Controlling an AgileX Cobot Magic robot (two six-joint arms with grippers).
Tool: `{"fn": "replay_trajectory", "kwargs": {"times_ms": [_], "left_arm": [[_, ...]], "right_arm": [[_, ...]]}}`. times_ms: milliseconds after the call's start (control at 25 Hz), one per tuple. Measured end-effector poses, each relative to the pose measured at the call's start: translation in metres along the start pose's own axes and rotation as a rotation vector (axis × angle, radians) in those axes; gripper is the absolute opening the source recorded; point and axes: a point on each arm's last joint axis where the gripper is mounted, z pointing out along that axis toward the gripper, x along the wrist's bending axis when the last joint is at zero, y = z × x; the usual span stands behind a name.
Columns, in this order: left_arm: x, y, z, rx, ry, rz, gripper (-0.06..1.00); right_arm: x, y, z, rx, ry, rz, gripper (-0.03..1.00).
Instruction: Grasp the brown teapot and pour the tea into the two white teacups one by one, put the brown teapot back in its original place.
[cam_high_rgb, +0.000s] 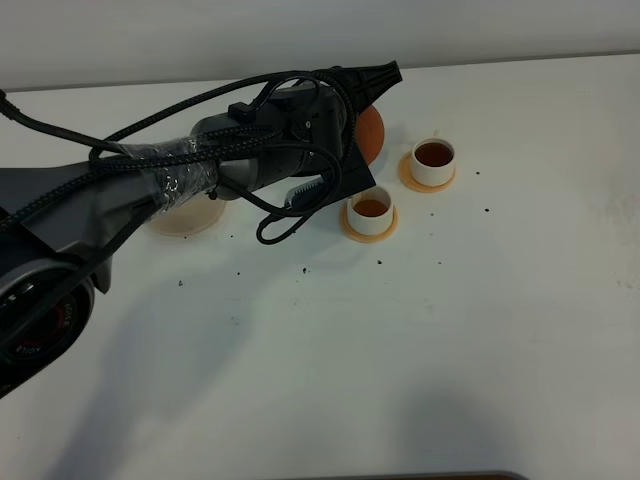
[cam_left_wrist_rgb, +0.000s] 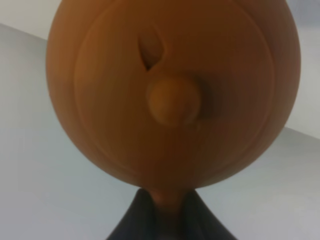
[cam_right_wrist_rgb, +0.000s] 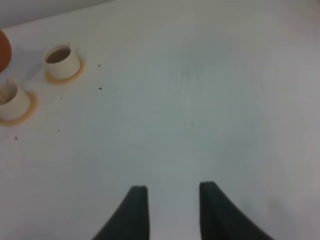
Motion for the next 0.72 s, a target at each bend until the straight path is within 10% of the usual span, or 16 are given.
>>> {"fn": "replay_trajectory", "kwargs": {"times_ms": [720], "left_arm": [[0.0057,0.0027,-0.0017,-0.005,0.036,0.121,0.11]], "right_arm": [[0.0000,0.0000,0.0000,0.000,0.000,0.000,0.24]]}}
